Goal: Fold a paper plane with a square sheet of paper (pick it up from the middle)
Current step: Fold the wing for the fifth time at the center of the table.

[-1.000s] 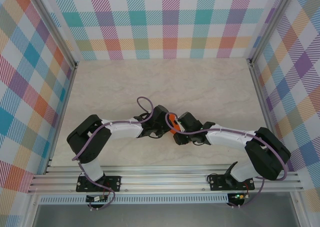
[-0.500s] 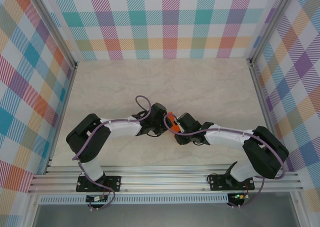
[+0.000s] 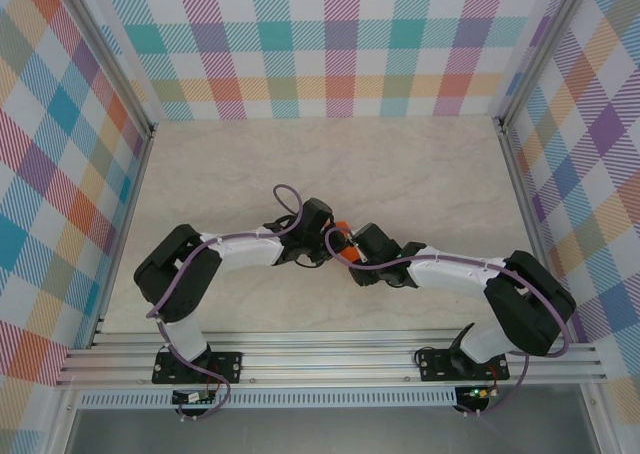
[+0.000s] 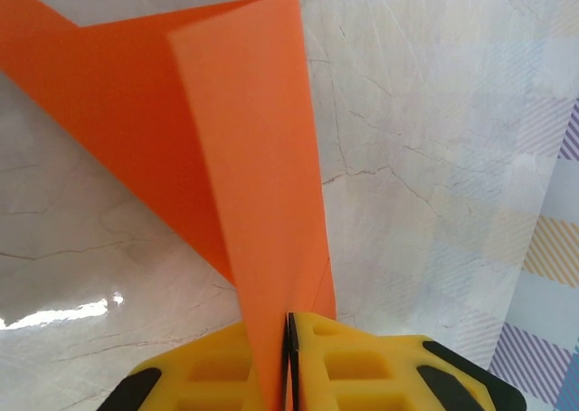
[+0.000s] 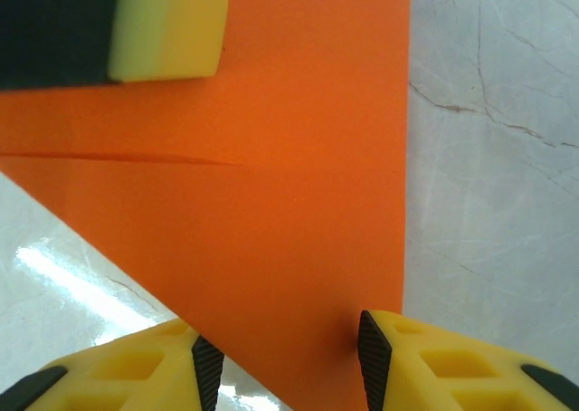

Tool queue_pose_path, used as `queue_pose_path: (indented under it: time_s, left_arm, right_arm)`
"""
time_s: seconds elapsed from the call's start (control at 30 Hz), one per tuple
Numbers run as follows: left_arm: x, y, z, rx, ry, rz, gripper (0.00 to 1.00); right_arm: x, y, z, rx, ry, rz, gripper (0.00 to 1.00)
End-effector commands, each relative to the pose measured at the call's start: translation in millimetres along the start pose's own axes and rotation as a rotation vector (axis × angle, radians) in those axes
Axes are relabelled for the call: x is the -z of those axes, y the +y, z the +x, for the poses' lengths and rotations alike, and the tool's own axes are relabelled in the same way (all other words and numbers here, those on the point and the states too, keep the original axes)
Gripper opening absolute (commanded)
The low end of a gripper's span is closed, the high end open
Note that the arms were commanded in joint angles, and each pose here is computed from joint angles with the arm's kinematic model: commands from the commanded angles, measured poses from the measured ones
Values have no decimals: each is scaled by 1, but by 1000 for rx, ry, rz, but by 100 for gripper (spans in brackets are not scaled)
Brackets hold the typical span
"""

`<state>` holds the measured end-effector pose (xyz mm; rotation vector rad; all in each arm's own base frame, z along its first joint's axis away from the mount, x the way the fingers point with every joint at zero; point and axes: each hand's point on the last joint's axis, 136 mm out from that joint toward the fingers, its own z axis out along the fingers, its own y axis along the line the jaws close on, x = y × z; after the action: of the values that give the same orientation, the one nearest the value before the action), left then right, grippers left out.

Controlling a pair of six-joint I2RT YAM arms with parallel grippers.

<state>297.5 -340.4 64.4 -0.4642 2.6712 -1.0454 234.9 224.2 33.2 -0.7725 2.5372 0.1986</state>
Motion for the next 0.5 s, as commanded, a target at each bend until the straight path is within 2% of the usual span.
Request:
queue_pose_path:
  time_s: [0.0,0.47]
  left_arm:
    - [-3,0,-3,-23,34,-10,12]
    - [-4,-6,-7,-62,65,-13,12]
  right_arm:
    - [3,3,-13,28,-33,2,44]
    - [1,-7,-23,57,-43,71,31]
